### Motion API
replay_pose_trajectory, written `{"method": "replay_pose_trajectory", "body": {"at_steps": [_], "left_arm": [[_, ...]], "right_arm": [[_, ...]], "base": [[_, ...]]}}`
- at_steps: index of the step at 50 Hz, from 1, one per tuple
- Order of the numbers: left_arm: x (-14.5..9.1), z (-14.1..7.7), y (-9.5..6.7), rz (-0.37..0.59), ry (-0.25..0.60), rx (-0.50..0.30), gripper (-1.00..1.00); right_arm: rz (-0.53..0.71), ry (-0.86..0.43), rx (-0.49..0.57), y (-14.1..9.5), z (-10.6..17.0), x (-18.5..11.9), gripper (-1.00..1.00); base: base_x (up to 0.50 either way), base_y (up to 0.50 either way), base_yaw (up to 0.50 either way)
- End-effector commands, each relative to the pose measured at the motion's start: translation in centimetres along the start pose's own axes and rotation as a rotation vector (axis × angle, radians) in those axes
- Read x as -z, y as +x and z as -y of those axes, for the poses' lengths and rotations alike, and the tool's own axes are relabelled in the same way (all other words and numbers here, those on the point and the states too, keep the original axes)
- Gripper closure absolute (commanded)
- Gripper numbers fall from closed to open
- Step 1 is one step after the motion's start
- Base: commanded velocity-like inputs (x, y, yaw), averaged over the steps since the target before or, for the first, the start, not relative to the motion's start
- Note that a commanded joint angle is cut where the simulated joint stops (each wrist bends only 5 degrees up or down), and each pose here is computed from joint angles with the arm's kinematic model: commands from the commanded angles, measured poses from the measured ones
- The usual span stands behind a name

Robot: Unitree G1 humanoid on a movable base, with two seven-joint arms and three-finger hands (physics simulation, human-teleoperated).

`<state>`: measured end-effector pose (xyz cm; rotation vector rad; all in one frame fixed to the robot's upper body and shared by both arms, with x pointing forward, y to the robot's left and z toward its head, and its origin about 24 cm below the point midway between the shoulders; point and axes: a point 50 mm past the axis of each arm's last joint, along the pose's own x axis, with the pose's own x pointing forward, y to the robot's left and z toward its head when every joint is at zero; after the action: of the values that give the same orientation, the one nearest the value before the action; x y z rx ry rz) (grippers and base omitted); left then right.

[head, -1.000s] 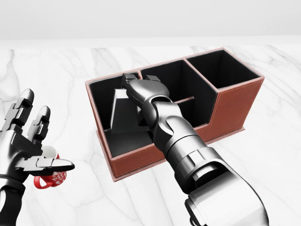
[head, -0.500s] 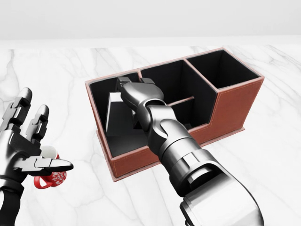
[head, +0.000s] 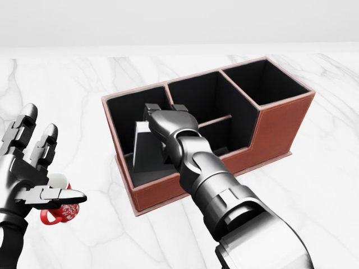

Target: Pick up the book and place it in the left compartment of the caddy.

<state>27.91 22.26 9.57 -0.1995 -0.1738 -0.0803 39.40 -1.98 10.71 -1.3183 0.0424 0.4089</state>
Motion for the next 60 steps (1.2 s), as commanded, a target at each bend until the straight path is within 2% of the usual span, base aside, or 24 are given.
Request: {"method": "replay_pose_trajectory", "body": {"at_steps": [1, 4, 5, 8, 10, 11, 14, 22, 31, 35, 39, 41, 42, 46, 48, 55, 60], "left_arm": [[0.0, 0.0, 0.0, 0.000, 0.000, 0.001, -1.00], [0.1, 0.0, 0.0, -0.003, 0.000, 0.001, -1.00], [0.1, 0.0, 0.0, -0.005, 0.000, 0.002, -1.00], [0.1, 0.0, 0.0, -0.005, 0.000, 0.002, -1.00], [0.1, 0.1, 0.0, -0.006, 0.001, 0.004, -1.00], [0.1, 0.1, 0.0, -0.006, 0.001, 0.004, -1.00], [0.0, 0.1, -0.1, 0.000, 0.002, 0.004, -1.00], [0.1, 0.1, -0.1, -0.004, 0.001, 0.002, -1.00], [0.2, 0.1, 0.1, -0.008, 0.002, 0.003, -1.00], [0.2, 0.1, 0.1, -0.009, 0.001, 0.004, -1.00], [0.1, 0.1, 0.1, -0.004, 0.001, 0.003, -1.00], [-0.1, 0.1, -0.1, 0.003, 0.003, 0.003, -1.00], [-0.1, 0.1, -0.1, 0.003, 0.003, 0.003, -1.00], [-0.3, 0.1, -0.2, 0.011, 0.005, 0.002, -1.00], [-0.4, 0.1, -0.2, 0.017, 0.006, 0.000, -1.00], [-0.5, 0.1, -0.3, 0.020, 0.008, -0.001, -1.00], [-0.5, 0.1, -0.3, 0.023, 0.009, 0.000, -1.00]], "right_arm": [[0.013, -0.017, 0.060, 0.0, 0.9, -0.4, 1.00], [0.014, -0.014, 0.062, 0.0, 0.9, -0.4, 1.00], [0.013, -0.015, 0.063, 0.0, 0.9, -0.4, 0.93], [0.012, -0.017, 0.063, 0.0, 0.8, -0.3, 0.47], [0.012, -0.015, 0.064, 0.0, 0.7, -0.3, 0.34], [0.011, -0.016, 0.064, 0.0, 0.7, -0.3, 0.11], [0.012, -0.017, 0.061, 0.0, 0.6, -0.3, -0.10], [0.014, -0.020, 0.050, 0.0, 0.3, -0.4, -0.08], [0.013, -0.022, 0.044, -0.1, 0.1, -0.3, 0.14], [0.014, -0.024, 0.039, -0.1, 0.0, -0.3, 0.14], [0.019, -0.024, 0.037, -0.1, 0.1, -0.4, -0.10], [0.027, -0.018, 0.041, -0.1, 0.4, -0.6, -0.33], [0.027, -0.018, 0.041, -0.1, 0.4, -0.6, -0.33], [0.037, -0.005, 0.066, -0.1, 1.6, -0.6, -0.87], [0.041, 0.001, 0.077, -0.1, 2.2, -0.6, -1.00], [0.073, 0.019, 0.134, -0.5, 4.5, -0.6, -1.00], [0.122, 0.036, 0.178, -1.6, 6.1, -0.4, -1.00]], "base": [[0.00, 0.00, 0.00], [0.00, 0.00, 0.00], [0.00, 0.00, 0.00], [0.00, 0.00, 0.00], [0.00, 0.00, 0.00], [0.00, 0.00, 0.00], [0.00, 0.00, 0.00], [0.00, 0.00, 0.00], [0.00, 0.00, 0.00], [0.00, 0.00, 0.00], [0.00, 0.00, 0.00], [0.00, 0.00, 0.00], [0.00, 0.00, 0.00], [0.00, 0.00, 0.00], [0.00, 0.00, 0.00], [0.00, 0.00, 0.00], [0.00, 0.00, 0.00]]}}
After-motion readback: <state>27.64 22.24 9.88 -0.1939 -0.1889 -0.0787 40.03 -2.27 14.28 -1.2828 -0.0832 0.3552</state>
